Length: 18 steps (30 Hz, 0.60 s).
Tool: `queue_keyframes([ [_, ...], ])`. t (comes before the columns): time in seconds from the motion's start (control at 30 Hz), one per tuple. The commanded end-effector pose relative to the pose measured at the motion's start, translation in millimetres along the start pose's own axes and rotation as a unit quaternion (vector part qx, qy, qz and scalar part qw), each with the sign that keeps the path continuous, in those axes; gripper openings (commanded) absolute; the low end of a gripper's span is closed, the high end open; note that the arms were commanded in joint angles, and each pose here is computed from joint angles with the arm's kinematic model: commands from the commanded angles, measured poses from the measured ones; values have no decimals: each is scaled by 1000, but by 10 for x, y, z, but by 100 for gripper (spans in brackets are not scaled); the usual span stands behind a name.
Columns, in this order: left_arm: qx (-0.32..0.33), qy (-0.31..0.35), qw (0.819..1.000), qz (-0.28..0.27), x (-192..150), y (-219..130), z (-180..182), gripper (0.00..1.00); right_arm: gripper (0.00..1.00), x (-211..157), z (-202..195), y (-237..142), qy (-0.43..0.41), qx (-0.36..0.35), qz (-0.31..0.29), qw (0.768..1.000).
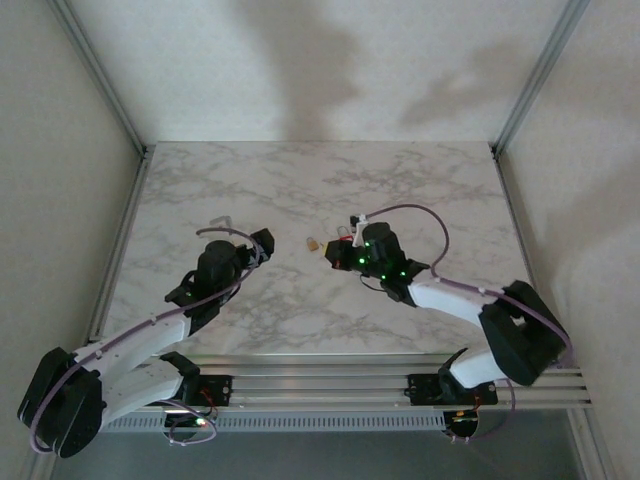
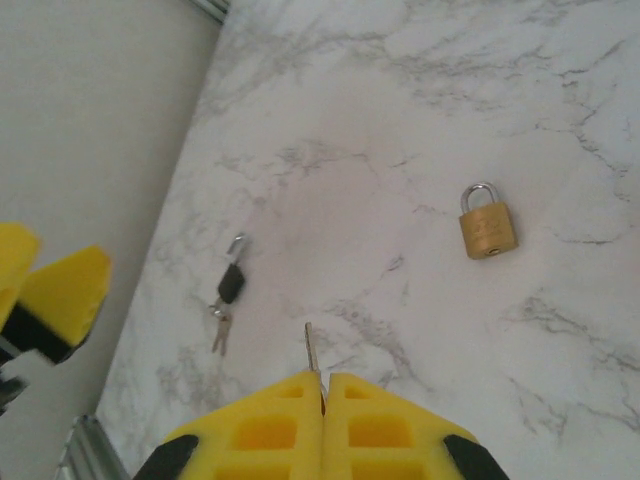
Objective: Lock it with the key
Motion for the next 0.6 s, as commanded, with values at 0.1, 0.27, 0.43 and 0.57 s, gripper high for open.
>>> queue_keyframes([
  [0.1,34,-16,997,-74,73,-132,204,99,0,70,-140,347,10,-58,18,998],
  [0.27,34,-30,994,-98,149,-251,237,100,0,26,-277,618,24,-85,43,995],
  [0.43,29,-41,992,-115,171,-326,271,100,0,42,-412,737,41,-97,37,994],
  [0.57,26,-42,992,-112,169,-322,263,99,0,72,-497,808,50,-106,39,992],
])
Point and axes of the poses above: each hand's point on the last joint's axis, 136 mm out from that joint toward the fingers, its own y axis out along the fingers, its own z axis along the line the jaws close on, x = y × z, the point moved 7 cm from there along -y, back along the fingers, and after that the axes turned 4 degrees about -y, right-handed, at the moved point
